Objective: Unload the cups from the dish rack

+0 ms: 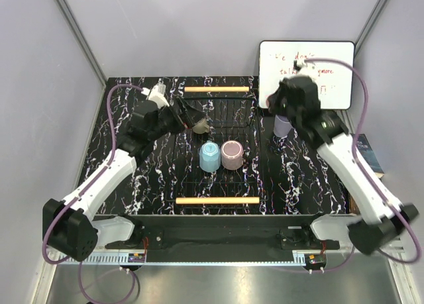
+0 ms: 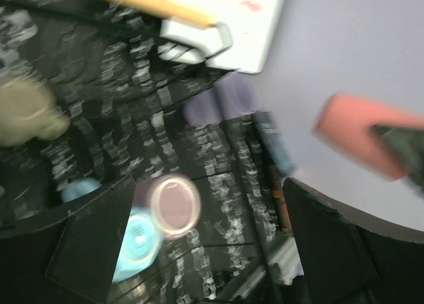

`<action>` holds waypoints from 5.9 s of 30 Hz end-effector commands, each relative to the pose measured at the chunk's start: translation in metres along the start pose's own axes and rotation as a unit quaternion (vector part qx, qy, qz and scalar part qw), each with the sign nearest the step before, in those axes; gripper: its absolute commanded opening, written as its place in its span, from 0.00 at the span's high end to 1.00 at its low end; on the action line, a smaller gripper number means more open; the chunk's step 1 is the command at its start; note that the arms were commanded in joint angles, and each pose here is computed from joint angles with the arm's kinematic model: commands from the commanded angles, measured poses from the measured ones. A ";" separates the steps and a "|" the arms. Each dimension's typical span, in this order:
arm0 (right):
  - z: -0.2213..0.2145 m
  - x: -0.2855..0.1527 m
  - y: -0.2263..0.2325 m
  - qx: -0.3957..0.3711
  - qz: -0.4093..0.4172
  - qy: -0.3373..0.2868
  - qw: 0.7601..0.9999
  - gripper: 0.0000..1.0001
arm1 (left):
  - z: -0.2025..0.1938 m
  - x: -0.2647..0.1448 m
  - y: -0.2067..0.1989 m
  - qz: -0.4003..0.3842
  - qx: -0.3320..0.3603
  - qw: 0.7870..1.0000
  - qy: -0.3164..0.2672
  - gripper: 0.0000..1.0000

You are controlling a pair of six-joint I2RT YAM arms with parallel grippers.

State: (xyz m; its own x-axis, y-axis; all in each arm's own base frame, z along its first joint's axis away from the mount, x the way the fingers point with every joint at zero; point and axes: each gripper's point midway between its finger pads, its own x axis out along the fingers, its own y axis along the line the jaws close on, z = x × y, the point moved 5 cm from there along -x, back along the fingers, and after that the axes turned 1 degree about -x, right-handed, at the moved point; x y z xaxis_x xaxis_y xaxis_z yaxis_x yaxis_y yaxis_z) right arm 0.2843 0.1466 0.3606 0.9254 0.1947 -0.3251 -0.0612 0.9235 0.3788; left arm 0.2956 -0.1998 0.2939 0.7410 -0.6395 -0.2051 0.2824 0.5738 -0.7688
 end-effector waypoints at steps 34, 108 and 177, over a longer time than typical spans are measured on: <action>-0.009 0.151 -0.101 0.010 -0.253 0.196 0.947 1.00 | -0.035 -0.033 0.069 0.206 0.015 0.977 0.054 0.01; -0.084 0.005 0.002 0.040 0.115 0.095 0.988 0.26 | -0.097 0.043 0.036 0.273 0.192 0.930 0.155 0.01; -0.058 -0.055 0.057 0.104 0.391 0.034 0.914 0.34 | -0.018 -0.046 -0.104 -0.444 -0.028 0.895 0.009 1.00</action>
State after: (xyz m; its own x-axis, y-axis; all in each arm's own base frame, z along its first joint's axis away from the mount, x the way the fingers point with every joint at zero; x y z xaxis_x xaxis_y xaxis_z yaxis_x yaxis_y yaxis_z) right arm 0.2128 0.2047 0.3235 0.6302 0.7751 -0.0457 -0.5359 0.4768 0.6968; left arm 0.2468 -0.2480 0.3291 0.3654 -0.8716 0.3268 0.5747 -0.0649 -0.8158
